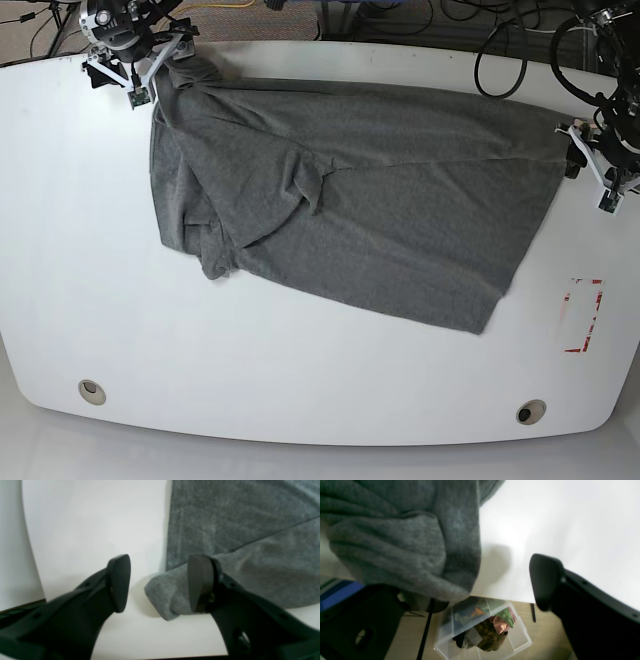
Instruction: Layout the t-shirt on the table in an organized manner, then fold the t-shirt properly
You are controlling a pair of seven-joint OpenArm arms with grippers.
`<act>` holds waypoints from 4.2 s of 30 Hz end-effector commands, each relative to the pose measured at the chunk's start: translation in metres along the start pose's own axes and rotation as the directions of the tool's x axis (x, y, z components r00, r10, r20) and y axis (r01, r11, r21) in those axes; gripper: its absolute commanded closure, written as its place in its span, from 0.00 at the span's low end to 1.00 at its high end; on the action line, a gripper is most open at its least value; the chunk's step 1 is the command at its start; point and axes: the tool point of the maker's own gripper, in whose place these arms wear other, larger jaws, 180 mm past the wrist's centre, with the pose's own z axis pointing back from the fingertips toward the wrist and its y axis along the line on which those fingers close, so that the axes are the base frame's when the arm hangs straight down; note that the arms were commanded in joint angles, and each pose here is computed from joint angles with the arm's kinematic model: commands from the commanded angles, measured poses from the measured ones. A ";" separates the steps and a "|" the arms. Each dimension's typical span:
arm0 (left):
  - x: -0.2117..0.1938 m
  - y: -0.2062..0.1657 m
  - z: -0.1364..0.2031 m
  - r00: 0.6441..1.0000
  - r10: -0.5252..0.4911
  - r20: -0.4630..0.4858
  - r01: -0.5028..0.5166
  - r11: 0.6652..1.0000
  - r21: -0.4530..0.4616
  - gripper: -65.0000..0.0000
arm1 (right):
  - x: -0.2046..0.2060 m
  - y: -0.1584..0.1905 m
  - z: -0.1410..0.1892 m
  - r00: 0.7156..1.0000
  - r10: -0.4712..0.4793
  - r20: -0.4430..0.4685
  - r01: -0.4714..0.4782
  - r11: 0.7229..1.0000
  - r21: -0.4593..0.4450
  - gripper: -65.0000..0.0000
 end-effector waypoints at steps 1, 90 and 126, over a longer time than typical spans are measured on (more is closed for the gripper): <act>0.018 0.010 0.006 0.998 -0.019 0.053 0.018 0.999 0.027 0.49 | 0.028 -0.013 0.003 0.997 0.008 0.083 -0.006 1.000 -0.026 0.16; 0.141 0.055 -0.004 0.944 0.087 0.317 -0.114 0.991 0.067 0.49 | 0.193 -0.079 -0.051 0.952 -0.095 0.290 0.130 0.986 -0.102 0.21; 0.140 0.060 -0.015 0.944 0.129 0.304 -0.149 0.988 0.042 0.49 | 0.162 -0.038 -0.103 0.934 -0.275 0.228 0.257 0.960 0.107 0.38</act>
